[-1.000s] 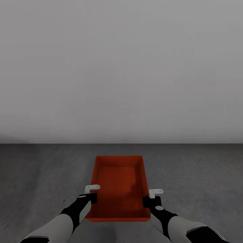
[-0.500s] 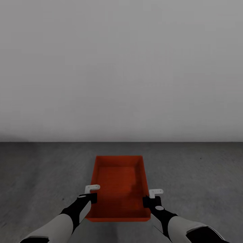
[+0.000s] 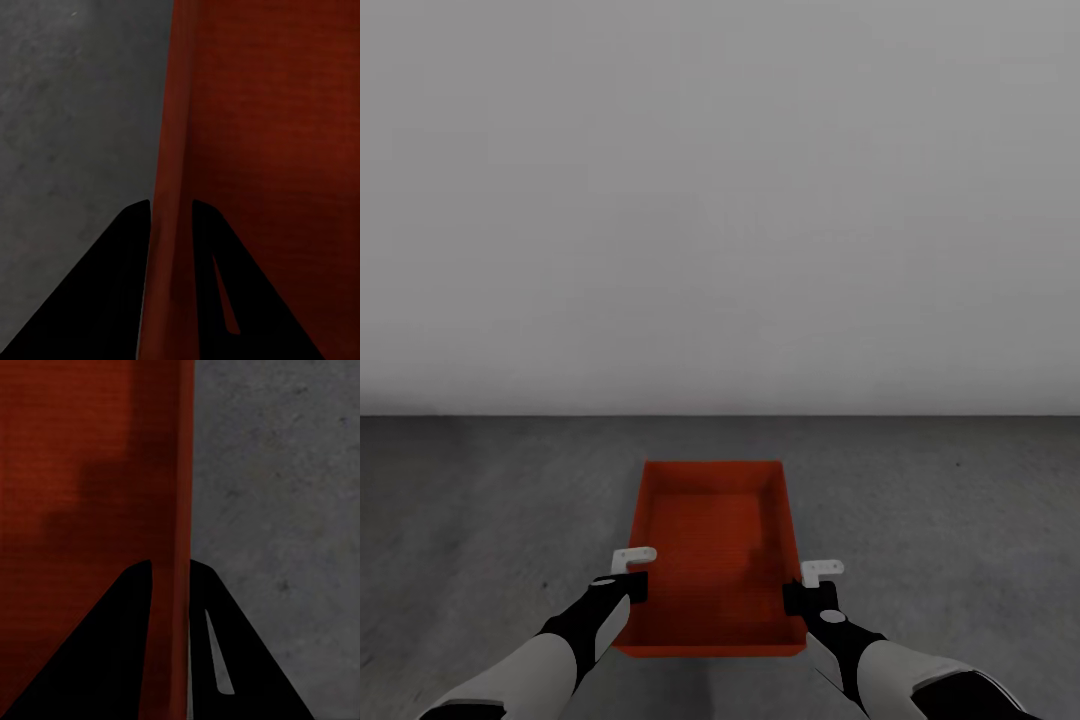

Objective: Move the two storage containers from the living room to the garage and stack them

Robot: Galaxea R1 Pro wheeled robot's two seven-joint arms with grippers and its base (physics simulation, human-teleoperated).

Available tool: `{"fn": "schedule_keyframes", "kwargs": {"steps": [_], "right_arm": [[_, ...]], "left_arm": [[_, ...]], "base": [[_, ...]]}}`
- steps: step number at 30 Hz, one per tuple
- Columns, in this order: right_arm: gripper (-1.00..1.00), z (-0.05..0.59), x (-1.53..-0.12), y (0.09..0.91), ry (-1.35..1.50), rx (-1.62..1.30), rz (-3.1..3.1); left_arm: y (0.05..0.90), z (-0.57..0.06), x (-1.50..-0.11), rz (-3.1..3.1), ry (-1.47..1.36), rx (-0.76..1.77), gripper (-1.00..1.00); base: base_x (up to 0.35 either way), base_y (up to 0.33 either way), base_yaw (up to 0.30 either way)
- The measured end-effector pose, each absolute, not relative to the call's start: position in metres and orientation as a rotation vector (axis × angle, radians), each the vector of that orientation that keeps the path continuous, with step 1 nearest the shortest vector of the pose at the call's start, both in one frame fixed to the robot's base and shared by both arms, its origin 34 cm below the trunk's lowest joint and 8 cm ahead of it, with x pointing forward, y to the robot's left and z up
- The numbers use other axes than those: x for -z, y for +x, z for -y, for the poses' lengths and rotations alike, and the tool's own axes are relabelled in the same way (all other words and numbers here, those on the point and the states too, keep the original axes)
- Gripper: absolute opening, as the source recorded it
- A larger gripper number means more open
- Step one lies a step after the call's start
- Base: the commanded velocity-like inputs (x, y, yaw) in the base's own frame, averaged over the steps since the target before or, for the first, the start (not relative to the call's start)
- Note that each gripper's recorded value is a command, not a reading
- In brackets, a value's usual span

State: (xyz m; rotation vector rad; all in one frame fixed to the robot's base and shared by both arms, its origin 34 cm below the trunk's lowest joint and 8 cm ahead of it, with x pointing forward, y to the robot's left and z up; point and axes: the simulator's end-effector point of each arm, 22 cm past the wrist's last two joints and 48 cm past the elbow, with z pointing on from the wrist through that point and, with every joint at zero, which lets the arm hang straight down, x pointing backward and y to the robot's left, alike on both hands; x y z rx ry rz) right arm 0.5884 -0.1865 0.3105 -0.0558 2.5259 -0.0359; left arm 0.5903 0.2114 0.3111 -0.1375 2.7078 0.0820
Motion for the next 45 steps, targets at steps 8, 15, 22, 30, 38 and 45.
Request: {"fn": "schedule_keyframes", "kwargs": {"steps": [8,15,22,30,38,45], "right_arm": [[-1.00,0.186,-0.293,0.585,-0.056,0.036,-2.526],[-1.00,0.186,-0.278,0.581,-0.056,0.036,-2.526],[-1.00,0.187,-0.263,0.578,-0.055,0.037,-2.525],[-1.00,0.187,-0.245,0.574,-0.056,0.037,-2.525],[-1.00,0.187,-0.227,0.569,-0.055,0.037,-2.525],[-1.00,0.187,-0.216,0.567,-0.056,0.037,-2.523]], "left_arm": [[0.587,-0.211,-0.294,-2.708,-0.137,-0.081,-1.00],[0.583,-0.211,-0.279,-2.708,-0.138,-0.082,-1.00],[0.580,-0.211,-0.264,-2.707,-0.137,-0.082,-1.00],[0.576,-0.211,-0.246,-2.707,-0.137,-0.082,-1.00],[0.571,-0.211,-0.228,-2.707,-0.137,-0.082,-1.00],[0.569,-0.211,-0.217,-2.705,-0.137,-0.083,-1.00]], "base": [[0.000,0.000,0.000],[0.000,0.000,0.074],[0.000,0.000,0.083],[0.000,0.000,0.005],[0.000,0.000,0.000],[0.000,0.000,0.000]]}}
